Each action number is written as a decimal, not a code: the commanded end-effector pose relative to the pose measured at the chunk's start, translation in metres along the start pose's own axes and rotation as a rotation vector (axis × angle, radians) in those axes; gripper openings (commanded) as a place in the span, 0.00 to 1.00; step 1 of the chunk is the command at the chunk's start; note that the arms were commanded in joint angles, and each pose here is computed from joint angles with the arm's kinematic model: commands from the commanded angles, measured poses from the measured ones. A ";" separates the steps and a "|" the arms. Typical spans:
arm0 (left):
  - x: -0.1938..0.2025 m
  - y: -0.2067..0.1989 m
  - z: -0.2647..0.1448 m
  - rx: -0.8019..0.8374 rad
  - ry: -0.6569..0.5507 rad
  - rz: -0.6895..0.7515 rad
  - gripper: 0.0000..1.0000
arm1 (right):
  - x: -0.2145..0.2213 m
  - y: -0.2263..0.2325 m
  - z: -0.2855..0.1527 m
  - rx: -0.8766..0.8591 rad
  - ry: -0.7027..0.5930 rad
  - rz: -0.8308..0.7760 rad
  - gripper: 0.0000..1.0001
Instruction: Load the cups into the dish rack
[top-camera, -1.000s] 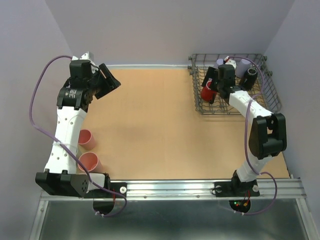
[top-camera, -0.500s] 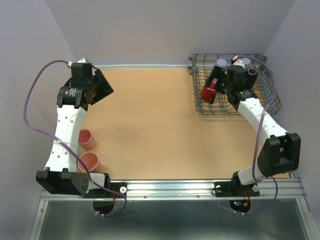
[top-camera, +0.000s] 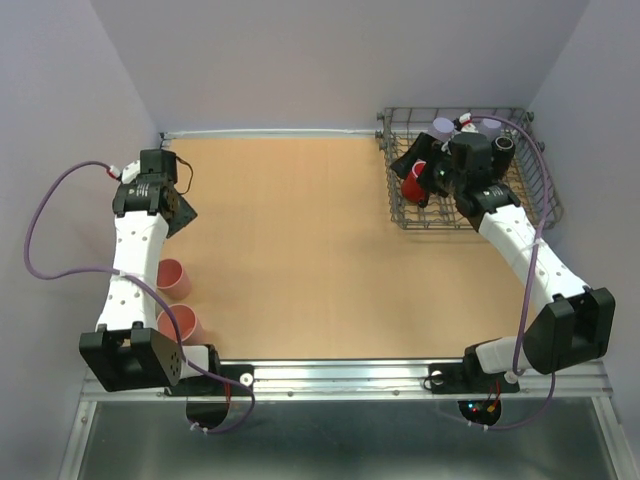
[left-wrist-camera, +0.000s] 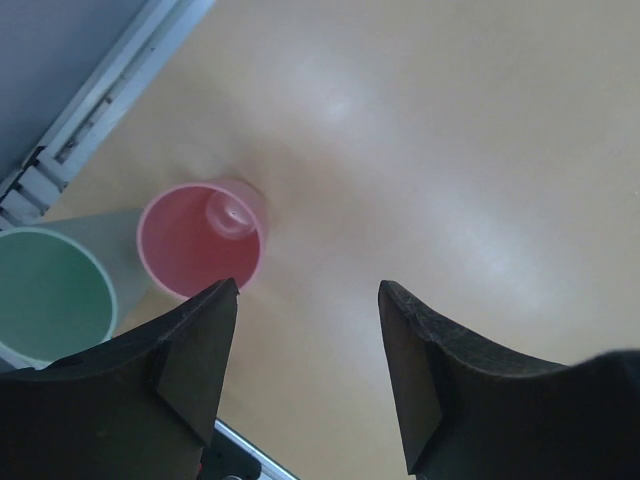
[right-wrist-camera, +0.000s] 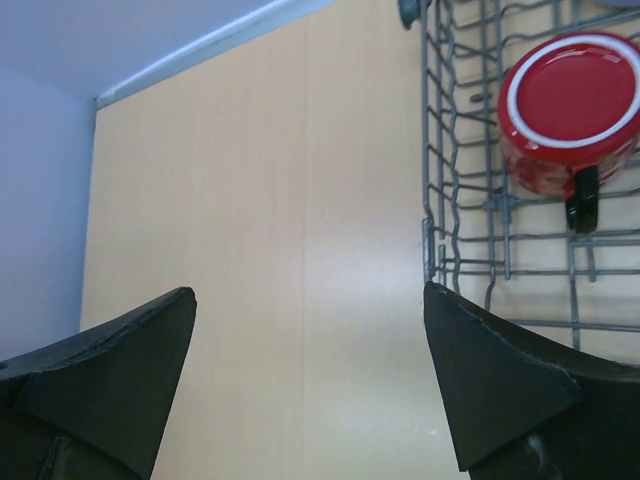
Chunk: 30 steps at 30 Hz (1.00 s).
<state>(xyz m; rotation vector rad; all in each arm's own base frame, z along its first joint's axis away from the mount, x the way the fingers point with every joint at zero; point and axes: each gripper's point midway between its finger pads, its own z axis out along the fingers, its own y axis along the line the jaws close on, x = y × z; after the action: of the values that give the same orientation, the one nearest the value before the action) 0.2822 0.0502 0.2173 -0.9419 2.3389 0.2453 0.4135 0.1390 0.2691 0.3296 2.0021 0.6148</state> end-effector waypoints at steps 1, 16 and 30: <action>-0.002 0.036 -0.002 -0.135 -0.051 -0.045 0.70 | -0.002 0.025 -0.018 -0.084 0.026 0.017 1.00; 0.017 0.066 0.043 -0.136 0.007 -0.113 0.70 | 0.045 0.034 -0.011 -0.081 0.208 -0.018 1.00; 0.039 0.051 0.076 -0.030 0.084 -0.112 0.64 | 0.042 0.030 -0.005 -0.027 0.227 -0.065 1.00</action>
<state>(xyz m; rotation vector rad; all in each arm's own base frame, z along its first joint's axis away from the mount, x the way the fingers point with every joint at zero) 0.2540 0.0976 0.1339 -1.1417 2.3604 0.2535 0.3825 0.1816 0.2352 0.2168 2.2560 0.6803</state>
